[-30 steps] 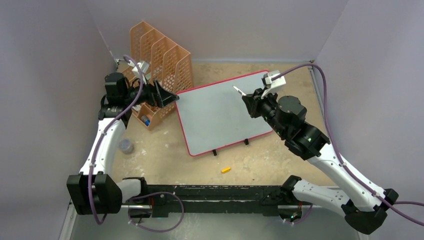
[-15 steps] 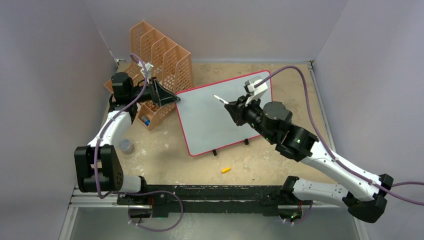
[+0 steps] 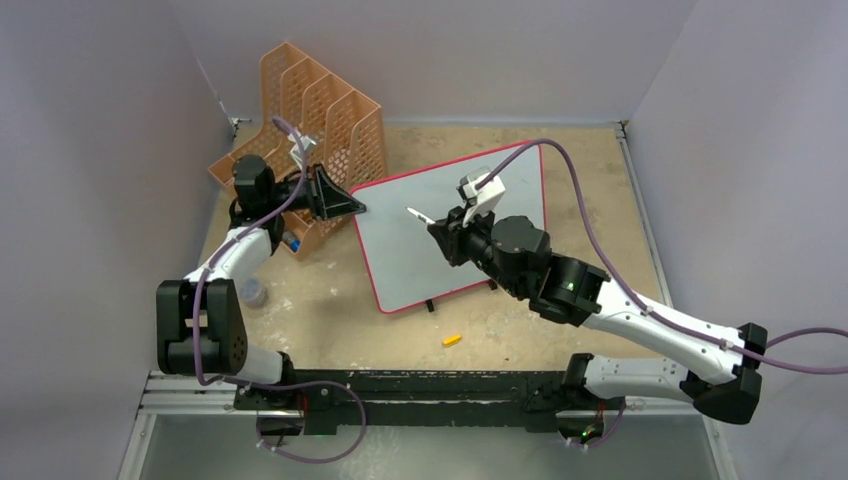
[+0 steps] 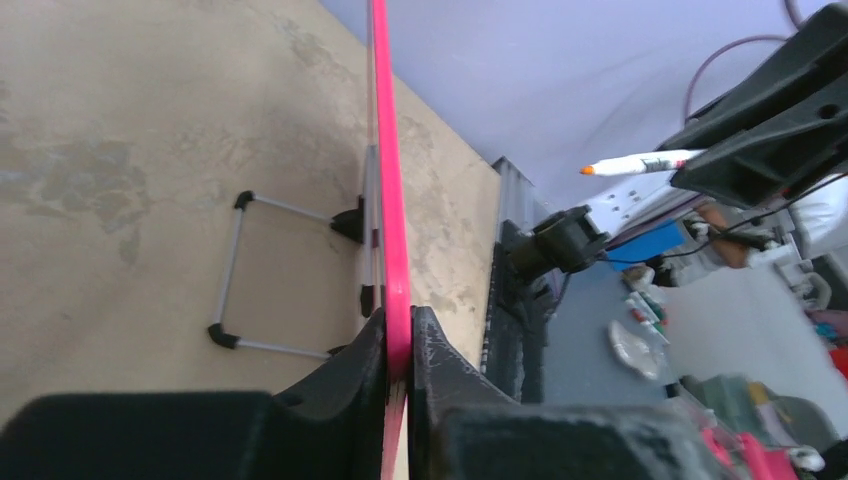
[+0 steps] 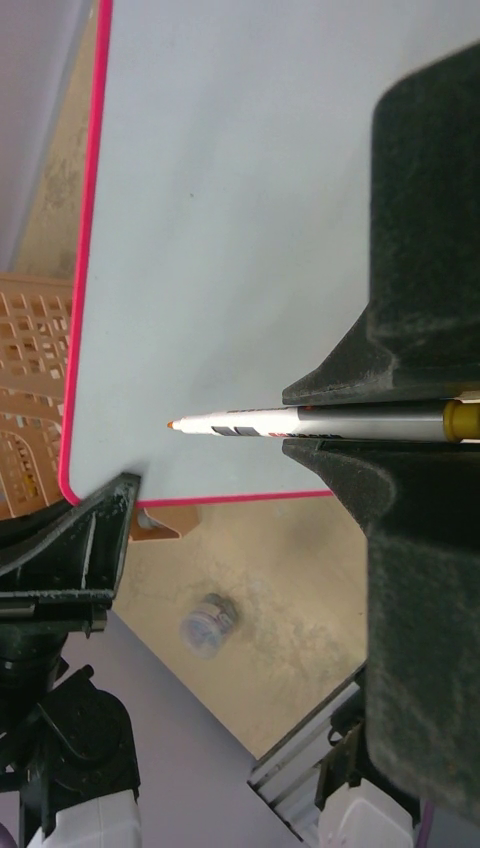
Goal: Write a sentence on the whiteboard
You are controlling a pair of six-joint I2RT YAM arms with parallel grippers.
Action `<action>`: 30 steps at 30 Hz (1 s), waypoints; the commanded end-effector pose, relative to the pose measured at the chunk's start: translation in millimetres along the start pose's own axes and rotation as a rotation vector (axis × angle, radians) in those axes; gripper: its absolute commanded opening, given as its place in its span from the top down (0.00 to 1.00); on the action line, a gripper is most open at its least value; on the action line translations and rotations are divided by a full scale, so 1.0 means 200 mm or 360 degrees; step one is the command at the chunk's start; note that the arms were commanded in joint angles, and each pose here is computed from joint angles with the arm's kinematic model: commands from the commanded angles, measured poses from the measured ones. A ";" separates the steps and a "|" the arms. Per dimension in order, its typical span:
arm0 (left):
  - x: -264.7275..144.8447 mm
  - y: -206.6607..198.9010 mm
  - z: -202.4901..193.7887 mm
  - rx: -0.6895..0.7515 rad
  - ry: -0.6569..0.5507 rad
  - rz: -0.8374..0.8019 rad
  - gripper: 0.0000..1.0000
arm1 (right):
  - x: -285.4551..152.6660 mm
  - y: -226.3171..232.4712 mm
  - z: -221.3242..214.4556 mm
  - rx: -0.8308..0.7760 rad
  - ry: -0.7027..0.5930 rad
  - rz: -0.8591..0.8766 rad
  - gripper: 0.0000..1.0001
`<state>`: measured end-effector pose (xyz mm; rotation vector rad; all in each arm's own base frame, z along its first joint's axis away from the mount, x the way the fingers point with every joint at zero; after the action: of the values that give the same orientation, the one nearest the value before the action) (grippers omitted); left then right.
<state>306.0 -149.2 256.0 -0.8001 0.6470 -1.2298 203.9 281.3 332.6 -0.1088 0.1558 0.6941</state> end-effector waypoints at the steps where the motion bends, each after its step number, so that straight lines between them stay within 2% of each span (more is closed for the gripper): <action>1: -0.01 -0.09 -0.03 0.0191 0.0011 -0.0062 1.00 | -0.01 0.03 0.12 0.0104 -0.0114 -0.0075 1.00; 10: -0.02 -0.13 -0.06 0.0266 0.0007 -0.0077 1.00 | 0.02 0.18 0.04 0.0087 -0.0073 -0.0090 1.00; 16: -0.02 -0.15 -0.06 0.0303 -0.0013 -0.0067 1.00 | 0.08 0.23 -0.02 0.0093 -0.0033 -0.0198 1.00; 30: 0.03 -0.19 -0.09 0.0354 -0.0020 -0.0075 1.00 | 0.16 0.30 0.02 0.0121 -0.0056 -0.0343 1.00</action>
<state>286.3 -152.1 260.2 -0.7347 0.5438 -1.2293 185.0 343.7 290.1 -0.1561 0.1961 0.5283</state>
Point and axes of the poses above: each gripper's point midway between its finger pads, its own x axis out along the fingers, its own y axis along the line the jaws close on, z = x × y, the point moved 2 cm from there along -x, back along the fingers, and after that the axes turned 14 degrees about -x, right-handed, at the moved point
